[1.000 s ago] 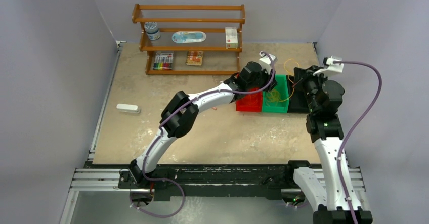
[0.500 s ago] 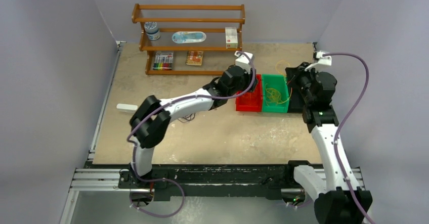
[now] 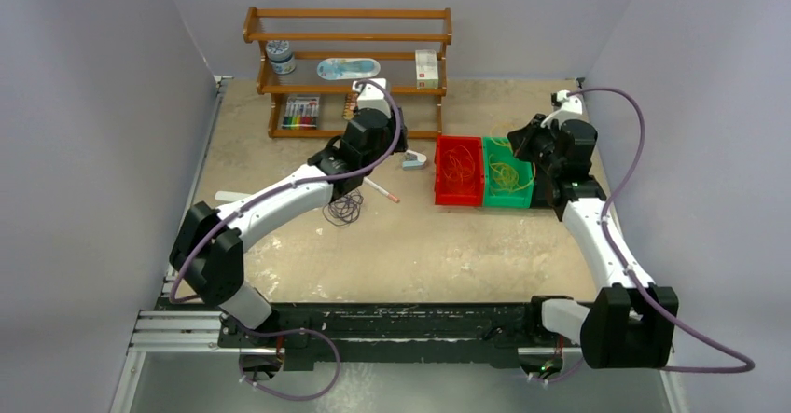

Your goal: Untangle the cables

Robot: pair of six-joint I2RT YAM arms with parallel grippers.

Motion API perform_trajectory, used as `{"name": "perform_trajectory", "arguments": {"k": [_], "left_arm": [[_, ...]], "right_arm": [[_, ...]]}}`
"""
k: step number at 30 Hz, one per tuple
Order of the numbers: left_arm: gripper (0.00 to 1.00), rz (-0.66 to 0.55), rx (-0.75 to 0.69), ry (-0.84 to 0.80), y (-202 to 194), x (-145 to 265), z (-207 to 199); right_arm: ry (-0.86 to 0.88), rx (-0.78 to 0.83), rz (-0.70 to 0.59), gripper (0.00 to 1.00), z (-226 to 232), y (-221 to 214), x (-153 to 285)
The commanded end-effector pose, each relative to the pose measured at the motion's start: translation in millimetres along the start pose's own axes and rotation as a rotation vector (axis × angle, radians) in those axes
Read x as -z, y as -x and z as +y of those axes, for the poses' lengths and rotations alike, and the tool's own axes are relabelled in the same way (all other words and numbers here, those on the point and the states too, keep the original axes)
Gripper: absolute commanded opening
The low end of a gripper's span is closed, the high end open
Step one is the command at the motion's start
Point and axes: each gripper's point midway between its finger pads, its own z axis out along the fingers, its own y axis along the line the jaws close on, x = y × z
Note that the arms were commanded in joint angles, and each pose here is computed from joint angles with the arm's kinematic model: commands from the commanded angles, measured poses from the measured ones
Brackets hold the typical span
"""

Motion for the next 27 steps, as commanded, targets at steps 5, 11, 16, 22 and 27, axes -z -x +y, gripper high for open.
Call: {"name": "perform_trajectory", "arguments": {"k": [5,11,16,22,27], "left_arm": [[0.51,-0.001,-0.058,0.047,20.3,35.4,22.0],[0.52,0.005,-0.103,0.093,21.7,49.1,36.4],[0.53,0.007,-0.106,0.092,21.6,49.6,36.5],[0.53,0.023,-0.12,0.102,17.9,49.0,39.1],[0.53,0.03,-0.129,0.117,17.0,50.6,42.5]], "right_arm": [[-0.125,-0.001,0.034,0.0,-30.3,-14.5,-17.4],[-0.206,0.002,0.107,0.0,-52.3,-43.1,-22.7],[-0.246,0.029,0.175,0.0,-65.3,-62.1,-33.0],[-0.252,0.074,0.249,0.0,-65.2,-84.9,-49.2],[-0.224,0.093,0.29,0.01,-53.4,-101.5,-65.3]]}}
